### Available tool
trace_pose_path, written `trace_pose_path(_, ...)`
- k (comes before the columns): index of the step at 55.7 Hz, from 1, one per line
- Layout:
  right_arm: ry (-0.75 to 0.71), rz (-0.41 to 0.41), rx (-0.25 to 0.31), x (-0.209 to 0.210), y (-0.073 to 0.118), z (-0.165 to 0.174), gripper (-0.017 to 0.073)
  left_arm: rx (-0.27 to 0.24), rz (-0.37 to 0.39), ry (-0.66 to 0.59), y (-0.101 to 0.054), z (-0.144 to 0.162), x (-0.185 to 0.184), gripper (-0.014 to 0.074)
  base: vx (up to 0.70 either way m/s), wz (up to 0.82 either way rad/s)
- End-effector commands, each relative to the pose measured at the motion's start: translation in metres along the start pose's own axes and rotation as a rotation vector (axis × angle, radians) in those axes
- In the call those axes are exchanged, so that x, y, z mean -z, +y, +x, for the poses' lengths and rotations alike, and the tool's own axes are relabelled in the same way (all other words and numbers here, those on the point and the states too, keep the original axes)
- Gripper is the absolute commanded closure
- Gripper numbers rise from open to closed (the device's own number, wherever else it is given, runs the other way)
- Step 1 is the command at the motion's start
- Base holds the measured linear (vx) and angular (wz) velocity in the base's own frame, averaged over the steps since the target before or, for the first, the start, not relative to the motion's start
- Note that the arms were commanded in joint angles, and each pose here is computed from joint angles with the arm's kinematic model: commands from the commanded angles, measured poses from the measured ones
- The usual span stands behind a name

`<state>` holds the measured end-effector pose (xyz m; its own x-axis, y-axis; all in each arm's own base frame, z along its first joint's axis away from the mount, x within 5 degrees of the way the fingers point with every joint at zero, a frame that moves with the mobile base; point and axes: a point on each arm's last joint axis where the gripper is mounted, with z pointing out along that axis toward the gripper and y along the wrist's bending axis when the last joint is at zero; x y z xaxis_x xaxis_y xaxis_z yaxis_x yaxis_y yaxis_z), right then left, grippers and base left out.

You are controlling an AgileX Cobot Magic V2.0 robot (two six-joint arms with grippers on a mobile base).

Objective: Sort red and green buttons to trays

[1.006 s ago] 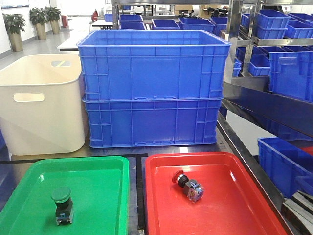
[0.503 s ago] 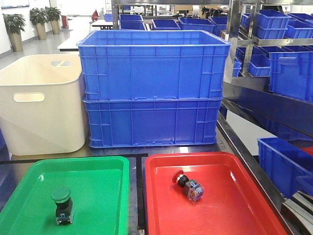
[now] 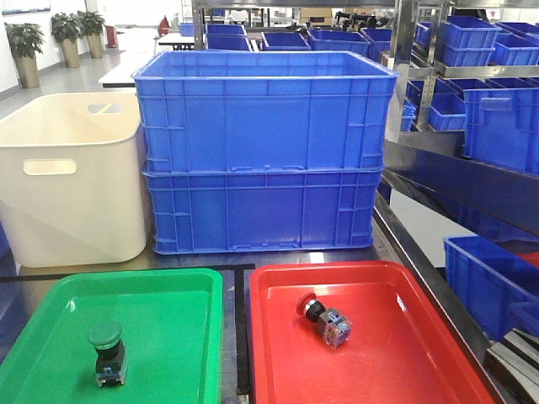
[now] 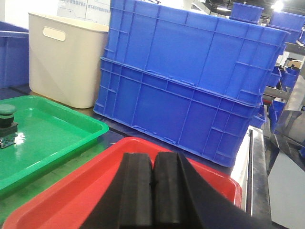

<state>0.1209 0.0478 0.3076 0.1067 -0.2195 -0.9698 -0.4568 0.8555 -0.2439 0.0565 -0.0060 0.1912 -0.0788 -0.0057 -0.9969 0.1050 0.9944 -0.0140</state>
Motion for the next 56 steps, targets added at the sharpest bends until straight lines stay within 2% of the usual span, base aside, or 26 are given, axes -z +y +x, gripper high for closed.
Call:
trace_pose_path(1,-0.045,-0.008,-0.008,0.000,-0.001,-0.012,0.0571,0.013,0.002,-0.120,0.000,-0.017,0.003,0.0598,0.00,-0.01)
trace_pose_path(44,-0.042,-0.004,-0.007,0.000,-0.002,-0.011,0.0571,0.013,0.002,-0.111,0.000,-0.016,0.003,0.0598,0.00,0.00)
trace_pose_path(49,-0.044,0.022,-0.061,-0.002,-0.005,-0.011,0.0571,0.013,0.002,-0.111,0.000,-0.016,0.003,0.0598,0.00,0.00)
trace_pose_path(52,-0.064,0.080,-0.121,-0.002,-0.010,-0.012,0.0571,0.013,0.002,-0.111,0.000,-0.016,0.003,0.0598,0.00,0.00)
trace_pose_path(56,-0.075,0.171,-0.141,-0.001,-0.019,-0.012,0.0571,0.013,0.002,-0.111,0.000,-0.016,0.003,0.0598,0.00,0.00)
